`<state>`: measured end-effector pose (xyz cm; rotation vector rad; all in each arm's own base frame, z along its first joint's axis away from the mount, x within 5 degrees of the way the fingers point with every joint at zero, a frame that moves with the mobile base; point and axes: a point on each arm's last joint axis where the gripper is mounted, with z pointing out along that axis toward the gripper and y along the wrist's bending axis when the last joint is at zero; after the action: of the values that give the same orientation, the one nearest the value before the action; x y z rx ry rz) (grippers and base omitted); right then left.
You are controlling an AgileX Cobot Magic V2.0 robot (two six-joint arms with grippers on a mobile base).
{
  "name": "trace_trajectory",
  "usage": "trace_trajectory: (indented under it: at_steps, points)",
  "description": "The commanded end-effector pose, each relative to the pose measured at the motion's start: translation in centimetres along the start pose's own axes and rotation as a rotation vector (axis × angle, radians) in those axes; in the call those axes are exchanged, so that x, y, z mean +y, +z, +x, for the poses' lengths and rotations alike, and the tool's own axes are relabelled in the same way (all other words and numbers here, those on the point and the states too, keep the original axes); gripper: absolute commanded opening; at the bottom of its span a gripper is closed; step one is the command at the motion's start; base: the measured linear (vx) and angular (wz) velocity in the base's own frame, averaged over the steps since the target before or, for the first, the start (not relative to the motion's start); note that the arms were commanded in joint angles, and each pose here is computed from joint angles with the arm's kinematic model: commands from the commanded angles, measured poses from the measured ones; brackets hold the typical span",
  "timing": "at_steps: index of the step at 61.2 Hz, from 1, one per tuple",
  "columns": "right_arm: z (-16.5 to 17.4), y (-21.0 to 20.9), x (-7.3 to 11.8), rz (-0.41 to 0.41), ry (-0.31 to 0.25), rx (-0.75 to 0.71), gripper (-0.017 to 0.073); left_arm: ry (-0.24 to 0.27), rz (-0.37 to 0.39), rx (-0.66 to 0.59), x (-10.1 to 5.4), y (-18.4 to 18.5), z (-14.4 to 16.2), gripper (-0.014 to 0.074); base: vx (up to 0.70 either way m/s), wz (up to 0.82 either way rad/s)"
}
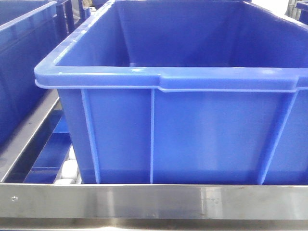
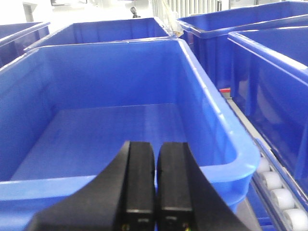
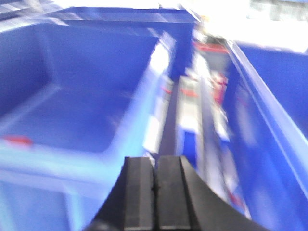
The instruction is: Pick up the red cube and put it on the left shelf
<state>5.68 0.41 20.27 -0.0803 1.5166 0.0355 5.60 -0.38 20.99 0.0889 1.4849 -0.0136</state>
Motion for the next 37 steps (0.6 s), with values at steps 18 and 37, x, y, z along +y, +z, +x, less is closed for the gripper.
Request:
trace_trajectory:
  at_steps: [18, 37]
  points:
    - [-1.17, -0.24, -0.01, 0.003, 0.011, -0.067, 0.0051, -0.005, -0.006, -0.052, 0.05, 0.09, 0.05, 0.0106, 0.01, 0.04]
    - [-1.35, -0.22, 0.03, -0.003, 0.035, -0.089, 0.0051, -0.005, -0.006, -0.052, 0.05, 0.09, 0.05, 0.0106, 0.0, 0.0]
